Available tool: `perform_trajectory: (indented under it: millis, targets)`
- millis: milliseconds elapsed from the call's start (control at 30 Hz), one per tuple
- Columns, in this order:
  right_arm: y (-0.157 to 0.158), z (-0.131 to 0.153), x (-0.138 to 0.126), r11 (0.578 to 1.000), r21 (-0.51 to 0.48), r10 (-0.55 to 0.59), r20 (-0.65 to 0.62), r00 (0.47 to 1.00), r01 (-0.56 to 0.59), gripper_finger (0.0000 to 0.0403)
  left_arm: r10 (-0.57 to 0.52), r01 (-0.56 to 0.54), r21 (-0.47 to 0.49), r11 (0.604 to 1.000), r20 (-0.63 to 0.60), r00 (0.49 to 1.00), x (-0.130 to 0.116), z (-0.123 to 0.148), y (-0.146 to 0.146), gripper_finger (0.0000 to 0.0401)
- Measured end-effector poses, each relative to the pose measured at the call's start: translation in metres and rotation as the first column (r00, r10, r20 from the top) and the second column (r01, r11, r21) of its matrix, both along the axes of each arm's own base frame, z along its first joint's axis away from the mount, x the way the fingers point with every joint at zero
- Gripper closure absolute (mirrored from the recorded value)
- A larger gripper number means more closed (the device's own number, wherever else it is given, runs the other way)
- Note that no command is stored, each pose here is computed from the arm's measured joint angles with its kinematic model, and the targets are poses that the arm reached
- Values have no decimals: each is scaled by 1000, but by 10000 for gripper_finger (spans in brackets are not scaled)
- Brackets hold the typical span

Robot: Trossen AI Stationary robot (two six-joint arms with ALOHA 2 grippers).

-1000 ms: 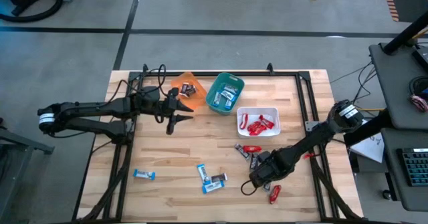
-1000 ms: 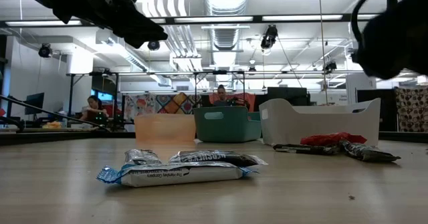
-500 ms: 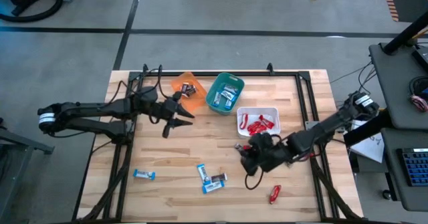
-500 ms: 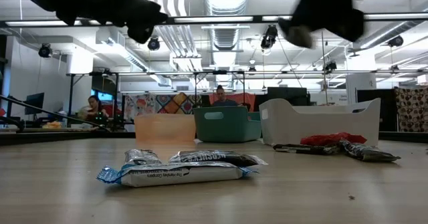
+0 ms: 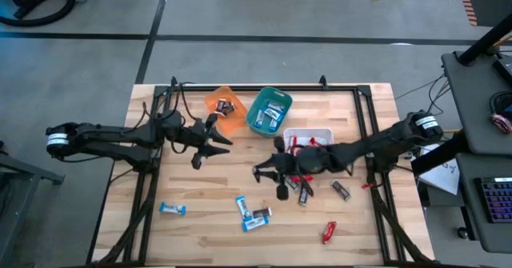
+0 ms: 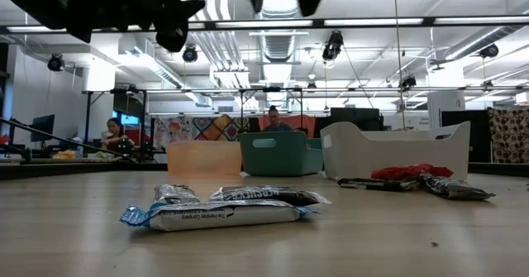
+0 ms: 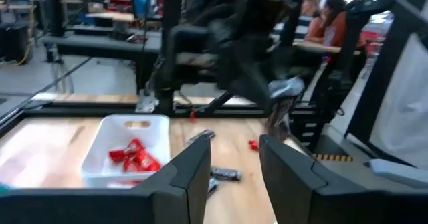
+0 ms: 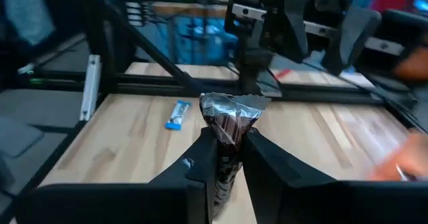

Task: Sort candy
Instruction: Put the brown chocolate bar into the orange bin

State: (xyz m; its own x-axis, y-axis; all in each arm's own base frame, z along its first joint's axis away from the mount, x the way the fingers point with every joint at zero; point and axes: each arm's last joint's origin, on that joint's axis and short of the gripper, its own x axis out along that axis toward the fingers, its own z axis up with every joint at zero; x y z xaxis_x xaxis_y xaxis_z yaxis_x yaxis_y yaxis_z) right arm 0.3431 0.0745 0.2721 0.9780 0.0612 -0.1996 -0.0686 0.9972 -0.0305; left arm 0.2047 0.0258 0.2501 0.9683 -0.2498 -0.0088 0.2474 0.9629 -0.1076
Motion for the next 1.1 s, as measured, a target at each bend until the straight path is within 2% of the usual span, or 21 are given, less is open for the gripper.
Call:
perform_trajectory:
  millis: [233,333,600,667,767,833,1100]
  targets:
    - [-27,-10,18,986,-100,140,68,988,-133,344,-65,64,13,998,69,995,13,-1,-12,248]
    - [-32,-10,21,976,-137,183,101,978,-168,344,-68,68,11,998,60,996,22,-8,-11,234]
    - [-36,-3,19,962,-219,194,134,972,-162,344,-79,79,-9,997,11,997,48,-20,-9,223]
    - [-36,-3,19,961,-226,194,133,972,-161,344,-140,140,-9,990,19,990,54,-21,-10,223]
    - [-36,-4,19,958,-234,195,123,973,-163,344,-279,280,2,960,43,959,63,-22,-13,223]
    - [-36,-4,19,958,-236,196,123,973,-163,344,-328,329,1,944,39,944,68,-23,-13,223]
    - [-36,-5,18,955,-245,198,108,974,-166,344,-326,326,-15,945,9,945,86,-32,-11,234]
